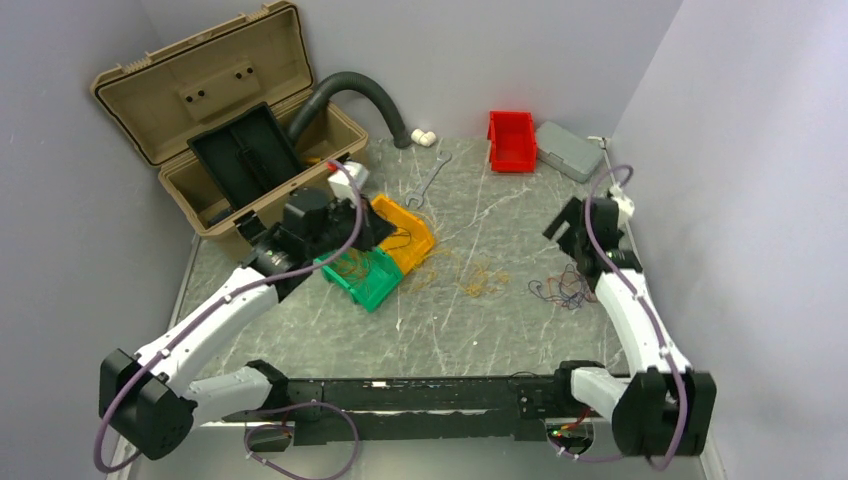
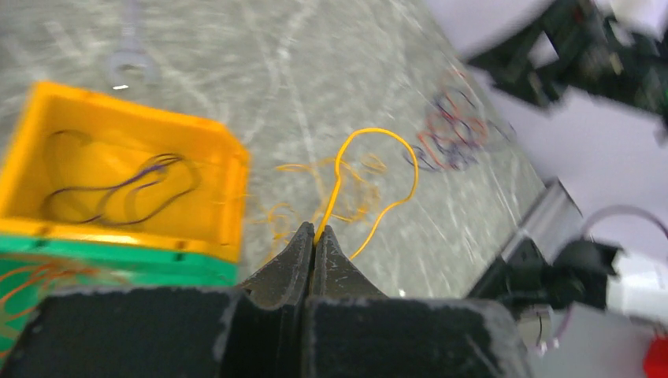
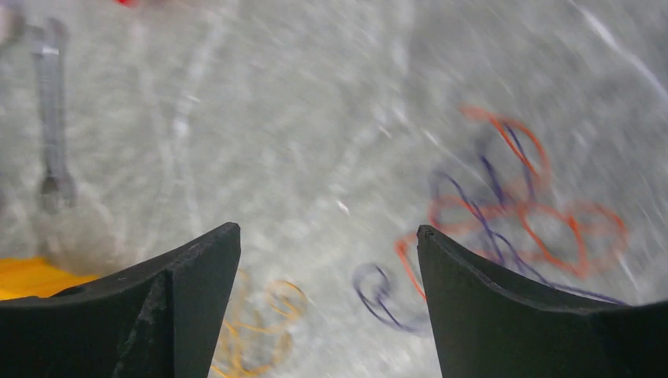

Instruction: Untangle the cables

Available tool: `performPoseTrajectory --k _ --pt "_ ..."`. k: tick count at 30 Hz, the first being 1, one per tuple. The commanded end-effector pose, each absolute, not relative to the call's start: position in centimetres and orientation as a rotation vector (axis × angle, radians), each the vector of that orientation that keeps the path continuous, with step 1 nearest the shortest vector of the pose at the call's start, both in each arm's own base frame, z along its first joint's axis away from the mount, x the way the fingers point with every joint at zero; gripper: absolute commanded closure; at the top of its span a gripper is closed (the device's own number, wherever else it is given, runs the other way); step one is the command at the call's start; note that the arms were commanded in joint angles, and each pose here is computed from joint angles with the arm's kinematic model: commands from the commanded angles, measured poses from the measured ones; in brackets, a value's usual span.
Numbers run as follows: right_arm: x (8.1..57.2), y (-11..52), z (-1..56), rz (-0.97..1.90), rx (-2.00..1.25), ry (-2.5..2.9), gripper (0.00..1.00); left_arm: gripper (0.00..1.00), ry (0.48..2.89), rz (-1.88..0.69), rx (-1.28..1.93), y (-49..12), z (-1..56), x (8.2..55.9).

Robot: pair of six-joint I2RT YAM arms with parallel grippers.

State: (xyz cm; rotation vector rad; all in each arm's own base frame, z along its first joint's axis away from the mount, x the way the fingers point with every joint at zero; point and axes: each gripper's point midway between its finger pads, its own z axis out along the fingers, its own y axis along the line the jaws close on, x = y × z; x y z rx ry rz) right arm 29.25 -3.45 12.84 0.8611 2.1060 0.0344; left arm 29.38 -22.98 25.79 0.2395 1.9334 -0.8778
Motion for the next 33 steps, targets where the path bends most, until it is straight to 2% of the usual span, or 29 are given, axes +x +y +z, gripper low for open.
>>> performPoseTrajectory --k 1,6,10,11,15,18,21,24,28,33 --pt "37.1 -0.8 18.7 0.143 0.612 2.013 0.15 1.00 1.754 -0.981 0.553 -28.3 30.4 26.4" --pt "45.4 1.8 18.0 0.251 0.546 2.013 0.20 1.00 1.746 -1.029 0.753 -33.3 29.7 24.0" --pt "53.0 3.6 17.8 0.387 0.527 1.938 0.34 1.00 1.791 -1.083 0.766 -35.9 26.6 24.9" --pt "54.8 3.9 18.0 0.413 0.522 1.924 0.40 1.00 1.814 -1.085 0.768 -36.5 25.5 25.3" --pt "61.6 4.4 18.7 0.455 0.521 1.865 0.79 1.00 1.903 -1.078 0.802 -39.0 22.6 27.5" --pt "65.1 4.1 17.5 0.440 0.550 1.855 0.98 1.00 2.008 -1.025 0.824 -40.1 19.7 29.0" --pt "67.8 4.0 15.4 0.421 0.571 1.896 1.00 0.97 2.063 -0.980 0.841 -41.1 18.1 30.6" --pt "69.5 4.2 11.6 0.405 0.597 1.960 1.00 0.89 2.137 -0.937 0.858 -41.9 16.2 31.9" --pt "69.5 5.2 8.4 0.356 0.595 2.018 1.00 0.58 2.261 -0.934 0.915 -43.3 13.3 32.5" --pt "68.3 5.6 5.4 0.275 0.585 2.107 1.00 0.34 2.390 -0.903 0.940 -43.4 9.0 32.4"
